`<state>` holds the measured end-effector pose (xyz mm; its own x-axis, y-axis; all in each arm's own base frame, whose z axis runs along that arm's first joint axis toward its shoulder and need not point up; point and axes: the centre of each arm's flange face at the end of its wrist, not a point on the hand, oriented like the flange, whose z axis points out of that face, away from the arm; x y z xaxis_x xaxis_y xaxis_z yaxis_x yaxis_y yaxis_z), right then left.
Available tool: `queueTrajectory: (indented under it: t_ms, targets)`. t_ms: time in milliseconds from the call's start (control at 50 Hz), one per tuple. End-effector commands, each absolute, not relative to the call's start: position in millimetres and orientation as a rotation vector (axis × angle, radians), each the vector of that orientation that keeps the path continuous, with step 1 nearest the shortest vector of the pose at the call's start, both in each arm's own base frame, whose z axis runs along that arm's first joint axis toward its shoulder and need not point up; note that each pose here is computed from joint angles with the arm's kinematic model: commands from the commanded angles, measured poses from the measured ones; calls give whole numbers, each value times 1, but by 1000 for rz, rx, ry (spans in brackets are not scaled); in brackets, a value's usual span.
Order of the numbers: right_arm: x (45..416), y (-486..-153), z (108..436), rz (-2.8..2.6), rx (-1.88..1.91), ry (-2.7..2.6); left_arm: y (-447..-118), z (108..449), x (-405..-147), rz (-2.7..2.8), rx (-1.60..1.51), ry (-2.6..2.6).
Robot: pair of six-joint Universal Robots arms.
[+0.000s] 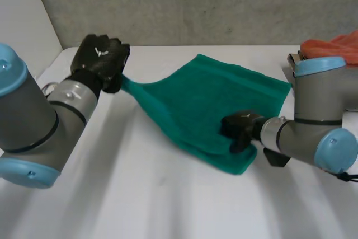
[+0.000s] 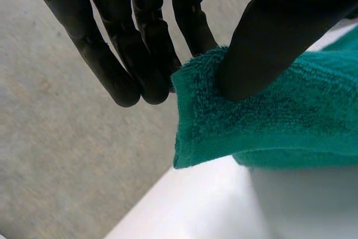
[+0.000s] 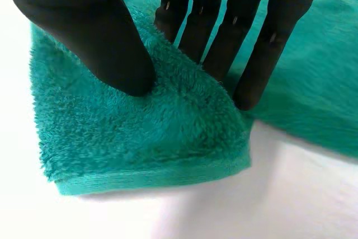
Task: Fold the laundry.
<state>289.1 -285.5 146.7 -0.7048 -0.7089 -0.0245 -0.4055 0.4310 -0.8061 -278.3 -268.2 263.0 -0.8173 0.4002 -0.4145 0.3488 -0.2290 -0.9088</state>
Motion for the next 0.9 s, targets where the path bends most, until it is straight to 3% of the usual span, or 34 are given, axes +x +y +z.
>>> queueTrajectory:
  t_ms: [20,100,180,220,360,620,760,900]
  targets:
    - [322,-204,188,-1212,-1074,2115,-283,301,-281,2376,-859,-1837]
    - [361,-148,181,-1071,-981,2008,-287,325,-285,2414,-833,-1784]
    - [388,-119,178,-973,-854,1962,-288,335,-284,2407,-832,-1792]
    - [392,-123,182,-973,-776,1967,-287,338,-283,2407,-828,-1790]
    - [371,-161,221,-1079,-607,2050,-279,361,-275,2450,-810,-1723]
    - [278,-237,240,-1155,-1022,2416,-238,402,-275,2466,-911,-1472]
    - [279,-279,246,-1356,-978,2359,-208,415,-276,2434,-964,-1372]
    - [313,-326,227,-1665,-985,2120,-166,419,-278,2381,-1032,-1245]
